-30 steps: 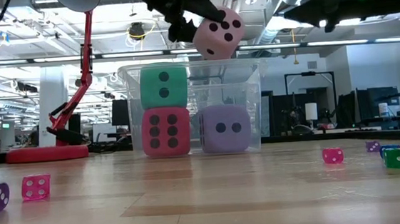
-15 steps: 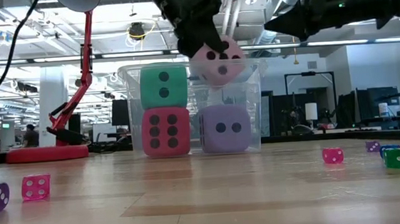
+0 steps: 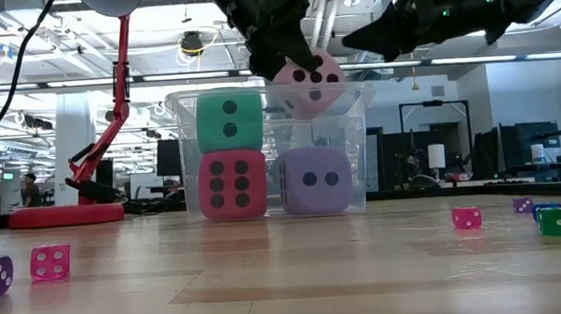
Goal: Pick & Place Dice
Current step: Put the large pink die into the transparent bin
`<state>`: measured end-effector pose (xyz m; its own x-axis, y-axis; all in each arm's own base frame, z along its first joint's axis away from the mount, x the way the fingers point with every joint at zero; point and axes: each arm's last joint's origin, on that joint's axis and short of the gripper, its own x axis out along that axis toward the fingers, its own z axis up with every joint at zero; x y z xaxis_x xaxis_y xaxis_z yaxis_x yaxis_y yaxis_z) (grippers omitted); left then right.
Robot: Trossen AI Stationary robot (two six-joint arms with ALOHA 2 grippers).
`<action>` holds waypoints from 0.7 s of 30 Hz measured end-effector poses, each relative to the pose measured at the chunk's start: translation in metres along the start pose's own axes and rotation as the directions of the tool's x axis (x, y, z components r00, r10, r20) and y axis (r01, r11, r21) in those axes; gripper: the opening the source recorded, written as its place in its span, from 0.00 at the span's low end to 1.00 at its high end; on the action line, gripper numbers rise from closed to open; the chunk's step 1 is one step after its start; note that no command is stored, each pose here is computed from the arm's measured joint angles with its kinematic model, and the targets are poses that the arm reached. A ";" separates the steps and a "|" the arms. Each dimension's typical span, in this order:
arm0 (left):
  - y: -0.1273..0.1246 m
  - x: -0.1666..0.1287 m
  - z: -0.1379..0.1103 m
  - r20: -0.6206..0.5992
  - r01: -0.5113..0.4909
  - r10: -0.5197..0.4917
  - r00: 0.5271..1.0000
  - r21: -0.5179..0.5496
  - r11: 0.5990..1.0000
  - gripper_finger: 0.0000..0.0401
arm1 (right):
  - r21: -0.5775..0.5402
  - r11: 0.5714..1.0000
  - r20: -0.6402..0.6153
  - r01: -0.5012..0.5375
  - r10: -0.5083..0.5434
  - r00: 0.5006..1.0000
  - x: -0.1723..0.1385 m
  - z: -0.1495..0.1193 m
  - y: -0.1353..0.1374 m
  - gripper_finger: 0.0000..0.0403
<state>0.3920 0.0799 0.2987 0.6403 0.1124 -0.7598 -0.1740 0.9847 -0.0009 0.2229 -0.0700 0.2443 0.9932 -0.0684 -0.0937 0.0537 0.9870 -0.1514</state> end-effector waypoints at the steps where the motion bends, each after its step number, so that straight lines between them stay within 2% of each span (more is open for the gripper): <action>1: -0.002 0.000 0.000 -0.004 0.019 -0.019 1.000 0.001 1.000 0.96 | 0.007 1.000 0.003 -0.007 0.007 1.000 0.002 -0.001 0.000 0.00; 6: -0.012 0.000 -0.003 -0.031 0.061 -0.060 0.998 0.018 0.998 0.96 | 0.019 0.996 0.056 -0.087 0.086 0.995 0.013 -0.004 0.003 0.00; 11: -0.018 0.000 -0.004 -0.041 0.070 -0.069 0.997 0.027 0.997 0.96 | 0.020 0.994 0.056 -0.110 0.108 0.992 0.020 -0.008 0.007 0.00; 16: -0.017 0.009 -0.018 -0.101 0.065 -0.067 0.993 -0.023 0.998 0.96 | 0.003 0.991 0.083 -0.136 0.136 0.987 0.025 -0.008 0.014 0.00; 21: -0.017 0.011 -0.017 -0.085 0.065 -0.067 0.994 -0.022 0.998 0.98 | -0.019 0.987 0.089 -0.158 0.159 0.983 0.028 -0.009 0.020 0.00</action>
<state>0.3891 0.0622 0.2787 0.5843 0.0345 -0.8108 -0.1486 0.9868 -0.0651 0.2508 -0.0533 0.2300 0.9943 0.1024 -0.0286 -0.1056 0.9825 -0.1532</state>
